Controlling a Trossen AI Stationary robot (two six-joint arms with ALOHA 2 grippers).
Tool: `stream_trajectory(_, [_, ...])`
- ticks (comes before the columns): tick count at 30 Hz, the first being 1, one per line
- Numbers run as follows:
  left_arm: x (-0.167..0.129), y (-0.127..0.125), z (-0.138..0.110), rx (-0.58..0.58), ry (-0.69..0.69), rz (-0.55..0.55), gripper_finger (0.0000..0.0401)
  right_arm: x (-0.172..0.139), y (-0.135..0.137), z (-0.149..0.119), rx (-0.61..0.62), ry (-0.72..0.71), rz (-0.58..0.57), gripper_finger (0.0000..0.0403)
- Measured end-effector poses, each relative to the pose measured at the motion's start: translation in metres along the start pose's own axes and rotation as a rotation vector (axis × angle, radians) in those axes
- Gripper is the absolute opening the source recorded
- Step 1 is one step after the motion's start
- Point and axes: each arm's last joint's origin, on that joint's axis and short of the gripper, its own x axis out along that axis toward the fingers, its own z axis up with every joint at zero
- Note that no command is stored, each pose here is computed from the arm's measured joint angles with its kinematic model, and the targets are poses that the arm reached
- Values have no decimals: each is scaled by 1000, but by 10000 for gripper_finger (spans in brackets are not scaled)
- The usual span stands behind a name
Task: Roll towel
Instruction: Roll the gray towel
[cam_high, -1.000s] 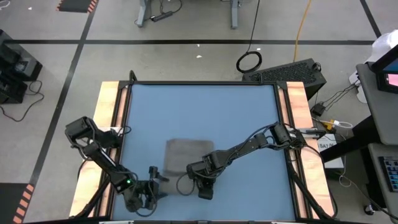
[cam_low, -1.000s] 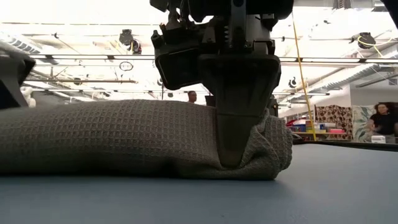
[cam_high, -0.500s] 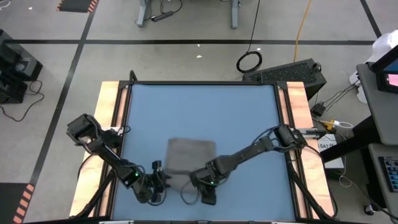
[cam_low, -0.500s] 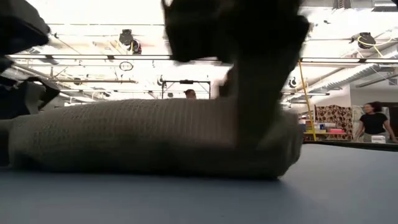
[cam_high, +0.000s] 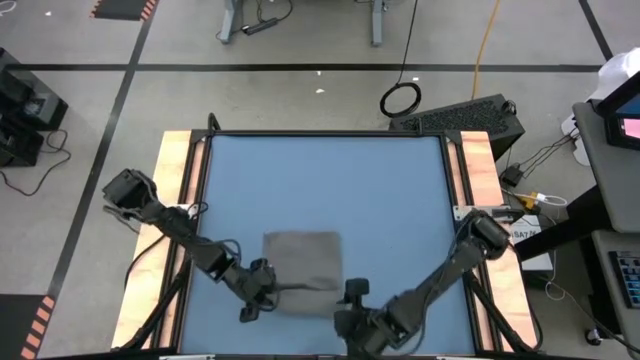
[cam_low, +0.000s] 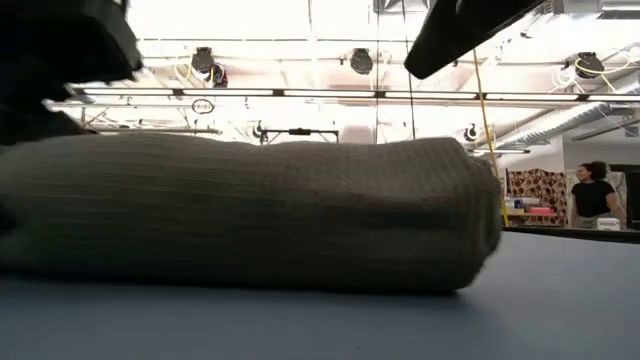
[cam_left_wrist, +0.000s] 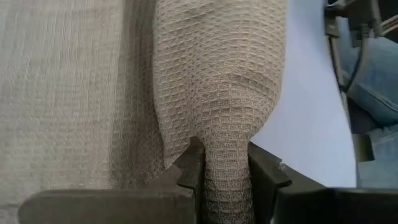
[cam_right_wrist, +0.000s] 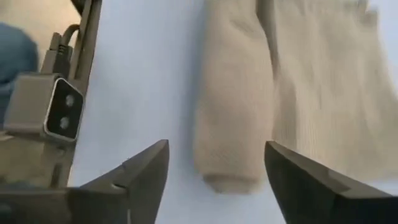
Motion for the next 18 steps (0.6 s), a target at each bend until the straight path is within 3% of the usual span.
stream_trajectory(5, [1,15,7,-34,23,-28,74,15,26,-16,-60,-105,-104,286])
stream_trajectory(11, [2,29,0,-107,43,-37,74,43,23,-28,-92,-103,-262,295])
stream_trajectory(15, [3,32,-3,-133,20,-68,73,50,16,-25,-118,-86,-283,295])
stream_trajectory(18, [3,33,-3,-135,14,-73,73,58,6,-21,-47,-23,-228,295])
